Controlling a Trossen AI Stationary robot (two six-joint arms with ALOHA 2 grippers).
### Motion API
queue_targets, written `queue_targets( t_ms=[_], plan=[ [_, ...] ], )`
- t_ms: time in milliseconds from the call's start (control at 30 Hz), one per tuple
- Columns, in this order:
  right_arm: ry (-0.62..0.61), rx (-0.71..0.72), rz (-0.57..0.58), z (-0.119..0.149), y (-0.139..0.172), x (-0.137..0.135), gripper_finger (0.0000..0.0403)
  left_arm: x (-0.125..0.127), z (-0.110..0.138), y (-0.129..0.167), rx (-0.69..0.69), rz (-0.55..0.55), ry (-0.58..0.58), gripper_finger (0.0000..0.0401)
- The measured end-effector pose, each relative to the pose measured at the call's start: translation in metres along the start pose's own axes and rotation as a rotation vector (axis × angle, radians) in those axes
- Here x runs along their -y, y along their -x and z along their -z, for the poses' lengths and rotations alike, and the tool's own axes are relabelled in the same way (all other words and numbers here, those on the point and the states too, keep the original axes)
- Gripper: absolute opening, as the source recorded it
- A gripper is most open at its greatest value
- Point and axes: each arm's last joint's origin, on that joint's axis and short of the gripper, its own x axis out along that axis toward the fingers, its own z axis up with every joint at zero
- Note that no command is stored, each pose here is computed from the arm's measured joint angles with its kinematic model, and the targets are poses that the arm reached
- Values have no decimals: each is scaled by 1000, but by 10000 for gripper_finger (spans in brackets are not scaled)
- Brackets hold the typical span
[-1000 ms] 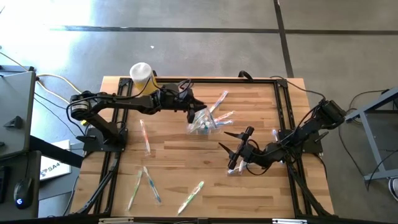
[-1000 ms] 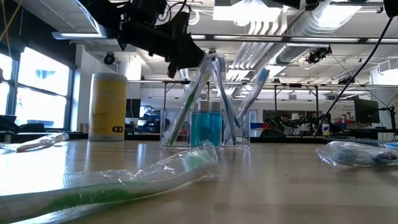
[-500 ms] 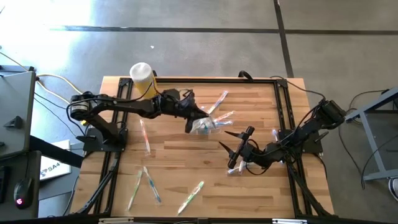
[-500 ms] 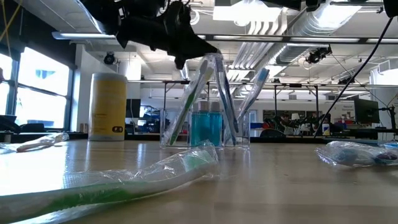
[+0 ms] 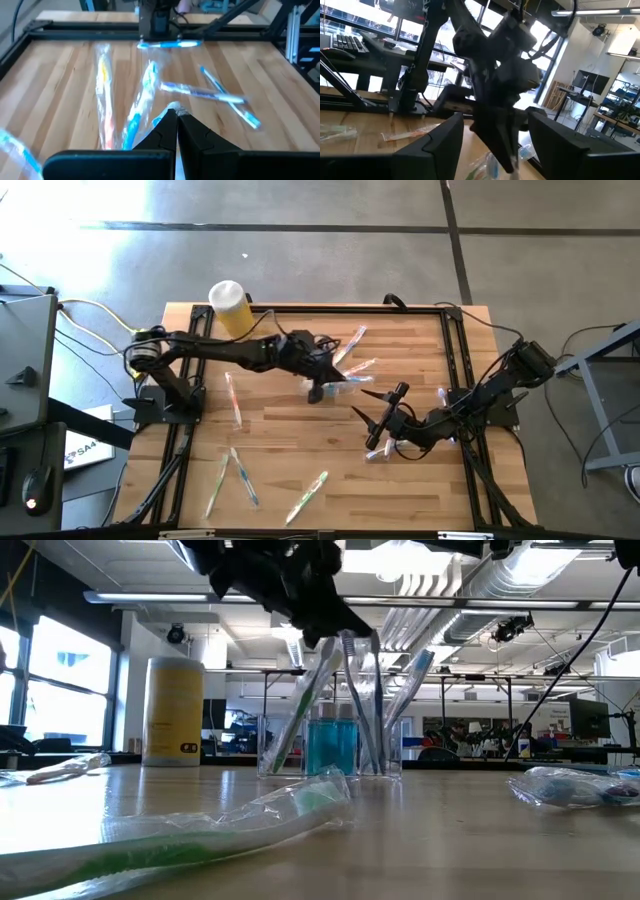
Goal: Pick & Place toothbrushing station
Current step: Put the blue toothbrush into the transparent organizer, then put the orange toothbrush into the transparent organizer
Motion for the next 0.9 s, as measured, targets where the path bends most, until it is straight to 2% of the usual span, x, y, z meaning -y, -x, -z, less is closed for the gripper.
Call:
queue_targets(
  t_ms=[233,400,633,767,900],
  plan=[
    [12,-17,17,1,0,0,215,-1,-2,-8,-11,7,5,2],
    [34,-33,22,3,0,-1,215,-2,-8,-5,-11,-3,40,25],
    [51,-62,56,5,0,0,215,-3,-8,-5,-28,-45,46,99],
    [53,-64,55,5,0,0,215,-2,-10,0,-31,-46,92,151],
    [54,-64,55,5,0,0,215,0,-17,9,-20,-46,60,189]
  ],
)
